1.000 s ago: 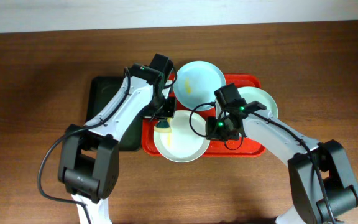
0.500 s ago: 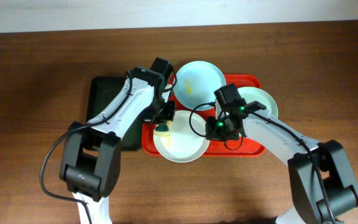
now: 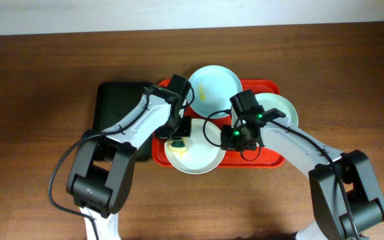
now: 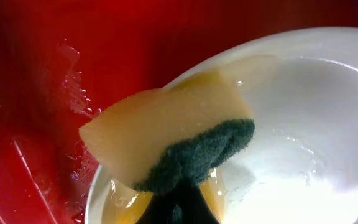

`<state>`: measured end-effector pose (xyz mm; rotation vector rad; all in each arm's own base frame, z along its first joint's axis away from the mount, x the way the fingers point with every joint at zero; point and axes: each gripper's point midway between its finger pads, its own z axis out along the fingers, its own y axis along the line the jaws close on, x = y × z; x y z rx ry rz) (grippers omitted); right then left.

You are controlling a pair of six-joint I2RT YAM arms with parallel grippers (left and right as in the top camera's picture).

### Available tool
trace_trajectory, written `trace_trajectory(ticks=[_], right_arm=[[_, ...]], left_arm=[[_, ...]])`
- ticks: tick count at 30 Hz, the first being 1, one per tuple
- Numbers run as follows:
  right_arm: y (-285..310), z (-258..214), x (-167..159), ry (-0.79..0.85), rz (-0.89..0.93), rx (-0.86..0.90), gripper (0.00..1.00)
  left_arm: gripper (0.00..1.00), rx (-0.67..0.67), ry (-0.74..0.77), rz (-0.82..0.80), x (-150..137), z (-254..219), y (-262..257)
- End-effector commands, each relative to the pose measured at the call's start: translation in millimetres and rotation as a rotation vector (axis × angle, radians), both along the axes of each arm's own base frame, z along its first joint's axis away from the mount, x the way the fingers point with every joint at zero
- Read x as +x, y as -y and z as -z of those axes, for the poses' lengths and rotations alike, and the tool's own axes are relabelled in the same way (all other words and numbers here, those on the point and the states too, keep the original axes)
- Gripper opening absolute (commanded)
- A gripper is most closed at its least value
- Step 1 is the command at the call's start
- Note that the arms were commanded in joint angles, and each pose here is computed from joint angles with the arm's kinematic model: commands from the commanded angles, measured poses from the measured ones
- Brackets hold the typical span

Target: Clean dirty plates on tray and stack at the side

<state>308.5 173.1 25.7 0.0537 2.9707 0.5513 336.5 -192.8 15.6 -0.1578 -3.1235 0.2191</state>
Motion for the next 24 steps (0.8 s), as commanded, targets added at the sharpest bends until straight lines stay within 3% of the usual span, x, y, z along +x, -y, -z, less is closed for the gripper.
trace_trajectory(ticks=[1,3,8,11,20,24], right_arm=[[1,8,-6,-0.03,0.001,0.003,0.04],[1,8,-6,-0.03,0.001,0.003,0.04],[1,8,-6,-0.029,0.001,0.003,0.04],[1,7,-5,-0.027,0.001,0.004,0.04],[1,7,-5,-0.028,0.001,0.003,0.04],[1,7,-5,-0.028,0.001,0.003,0.04]], left_arm=[[0.0,0.038,-0.068,-0.014,-25,17,-2],[0.0,0.012,-0.083,0.019,-30,17,6],[0.0,-0.246,-0.168,0.17,-52,4,49],[0.0,-0.325,-0.198,0.183,-58,-3,59],[0.0,-0.359,-0.07,0.178,-24,-39,56],[0.0,-0.261,0.057,0.124,-3,-66,29]])
